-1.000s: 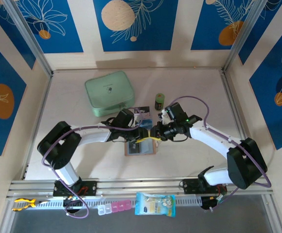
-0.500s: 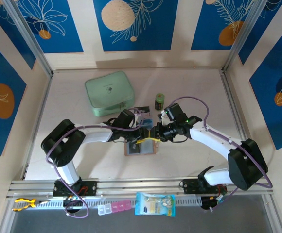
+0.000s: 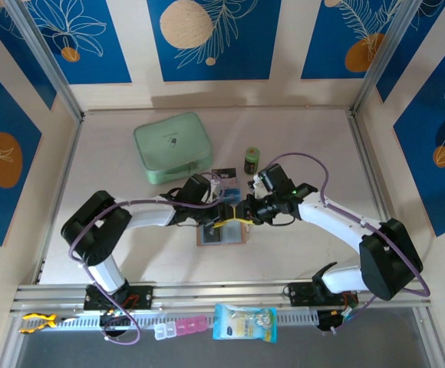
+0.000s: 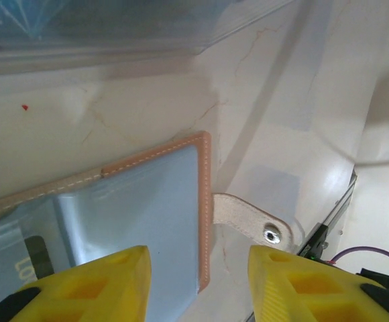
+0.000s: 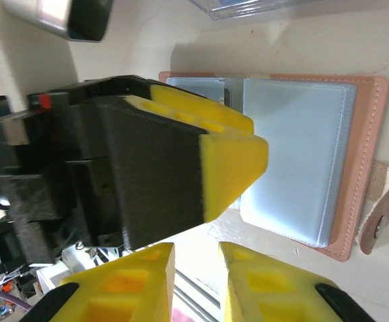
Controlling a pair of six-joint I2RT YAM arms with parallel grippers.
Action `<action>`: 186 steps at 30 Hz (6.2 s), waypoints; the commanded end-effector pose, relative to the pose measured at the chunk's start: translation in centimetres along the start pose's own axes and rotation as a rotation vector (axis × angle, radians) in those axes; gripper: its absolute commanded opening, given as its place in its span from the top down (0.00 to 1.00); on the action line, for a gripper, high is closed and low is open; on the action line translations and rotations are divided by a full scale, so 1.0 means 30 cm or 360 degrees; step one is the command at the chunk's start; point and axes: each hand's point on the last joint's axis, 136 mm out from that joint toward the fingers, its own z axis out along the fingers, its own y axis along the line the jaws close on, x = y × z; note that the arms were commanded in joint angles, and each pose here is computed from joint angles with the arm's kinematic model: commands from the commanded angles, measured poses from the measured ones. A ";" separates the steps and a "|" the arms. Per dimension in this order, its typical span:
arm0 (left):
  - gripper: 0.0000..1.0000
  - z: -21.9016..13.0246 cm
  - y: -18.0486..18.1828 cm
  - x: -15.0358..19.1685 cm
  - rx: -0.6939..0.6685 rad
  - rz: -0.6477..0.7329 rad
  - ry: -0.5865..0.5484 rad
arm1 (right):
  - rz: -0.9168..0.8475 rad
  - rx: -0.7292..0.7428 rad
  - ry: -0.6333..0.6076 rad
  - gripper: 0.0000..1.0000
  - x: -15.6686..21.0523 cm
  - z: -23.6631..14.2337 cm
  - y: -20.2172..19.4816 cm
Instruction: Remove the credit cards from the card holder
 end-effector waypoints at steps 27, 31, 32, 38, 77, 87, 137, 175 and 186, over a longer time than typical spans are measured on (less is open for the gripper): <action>0.84 -0.205 0.196 0.061 -0.0249 -0.0065 -0.0166 | -0.0068 0.0107 0.0282 0.79 0.021 0.261 0.035; 0.88 -0.186 0.218 0.074 -0.0251 -0.0086 -0.0135 | -0.0064 0.0136 0.0311 0.78 0.029 0.288 0.022; 0.89 -0.181 0.226 0.075 -0.0254 -0.0092 -0.0132 | -0.0063 0.0143 0.0318 0.78 0.032 0.294 0.019; 0.91 -0.168 0.251 0.086 -0.0282 -0.0097 -0.0106 | -0.0058 0.0173 0.0344 0.77 0.040 0.320 0.002; 0.91 -0.163 0.299 0.109 -0.0354 -0.0102 -0.0065 | -0.0094 0.0236 0.0333 0.80 0.046 0.349 -0.021; 0.90 -0.168 0.322 0.121 -0.0396 -0.0110 -0.0061 | -0.0107 0.0310 0.0317 0.75 0.049 0.337 -0.045; 0.93 -0.166 0.339 0.122 -0.0449 -0.0139 -0.0045 | -0.0127 0.0267 0.0310 0.73 0.042 0.339 -0.025; 0.94 -0.210 0.203 0.063 -0.0372 -0.0039 -0.0084 | -0.0253 0.0359 0.0202 0.73 0.011 0.242 0.003; 1.00 -0.164 0.186 0.057 -0.0360 -0.0015 -0.0039 | -0.0178 0.0315 0.0184 0.73 0.002 0.230 -0.011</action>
